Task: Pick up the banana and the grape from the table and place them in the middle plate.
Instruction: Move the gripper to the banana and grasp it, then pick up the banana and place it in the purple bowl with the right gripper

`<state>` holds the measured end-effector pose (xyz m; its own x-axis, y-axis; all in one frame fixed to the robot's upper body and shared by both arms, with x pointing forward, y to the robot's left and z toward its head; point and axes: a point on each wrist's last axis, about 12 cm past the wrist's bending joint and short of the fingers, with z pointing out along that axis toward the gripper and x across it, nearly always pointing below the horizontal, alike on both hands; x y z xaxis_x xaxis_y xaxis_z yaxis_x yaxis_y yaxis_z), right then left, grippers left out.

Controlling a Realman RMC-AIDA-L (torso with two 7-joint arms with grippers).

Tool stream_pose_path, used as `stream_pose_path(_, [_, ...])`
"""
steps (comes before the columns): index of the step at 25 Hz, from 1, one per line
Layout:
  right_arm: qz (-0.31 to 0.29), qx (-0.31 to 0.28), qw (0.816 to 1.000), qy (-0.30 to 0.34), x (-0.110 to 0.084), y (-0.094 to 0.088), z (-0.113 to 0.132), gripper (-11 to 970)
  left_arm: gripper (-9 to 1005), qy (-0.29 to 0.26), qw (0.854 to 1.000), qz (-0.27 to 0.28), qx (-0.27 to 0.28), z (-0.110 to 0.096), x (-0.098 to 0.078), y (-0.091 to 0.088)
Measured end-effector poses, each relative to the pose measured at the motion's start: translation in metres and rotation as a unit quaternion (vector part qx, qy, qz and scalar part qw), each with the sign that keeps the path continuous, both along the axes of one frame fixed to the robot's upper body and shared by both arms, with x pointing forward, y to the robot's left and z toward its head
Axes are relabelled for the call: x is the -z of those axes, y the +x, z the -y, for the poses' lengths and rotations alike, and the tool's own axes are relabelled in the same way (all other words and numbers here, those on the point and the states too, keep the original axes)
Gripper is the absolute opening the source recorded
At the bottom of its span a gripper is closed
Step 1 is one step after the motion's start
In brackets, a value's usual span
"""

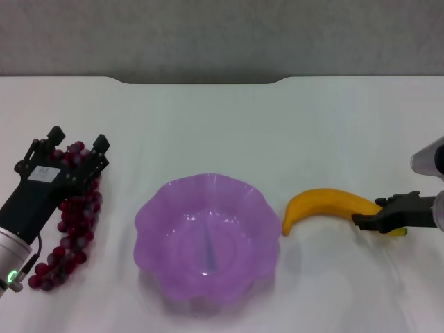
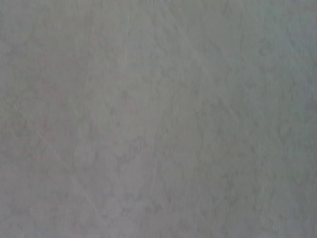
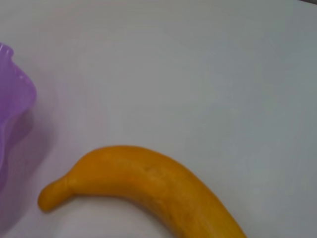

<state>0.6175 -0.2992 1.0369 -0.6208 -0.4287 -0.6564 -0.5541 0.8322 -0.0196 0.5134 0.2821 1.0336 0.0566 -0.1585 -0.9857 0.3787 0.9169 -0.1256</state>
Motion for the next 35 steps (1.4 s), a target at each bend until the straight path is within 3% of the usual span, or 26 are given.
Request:
stream_pose_path(16, [0.000,0.013,1.000,-0.010,0.003,-0.002,0.006,668,894,0.000,1.000,-0.001,-0.002,-0.001,0.001,-0.001])
stream_pose_path(21, [0.001,0.018,1.000,-0.013,0.004,-0.002,0.008,491,893,0.000,1.000,-0.001,-0.002,-0.001,0.001,-0.001])
stream_pose_path(26, [0.008,0.032,0.999,-0.026,0.003,0.001,0.013,487,893,0.000,1.000,-0.001,-0.002,-0.002,0.001,-0.002])
stream_pose_path(35, [0.055,0.064,0.996,0.025,-0.029,0.016,0.027,487,894,0.001,1.000,-0.002,-0.003,-0.002,0.001,-0.002])
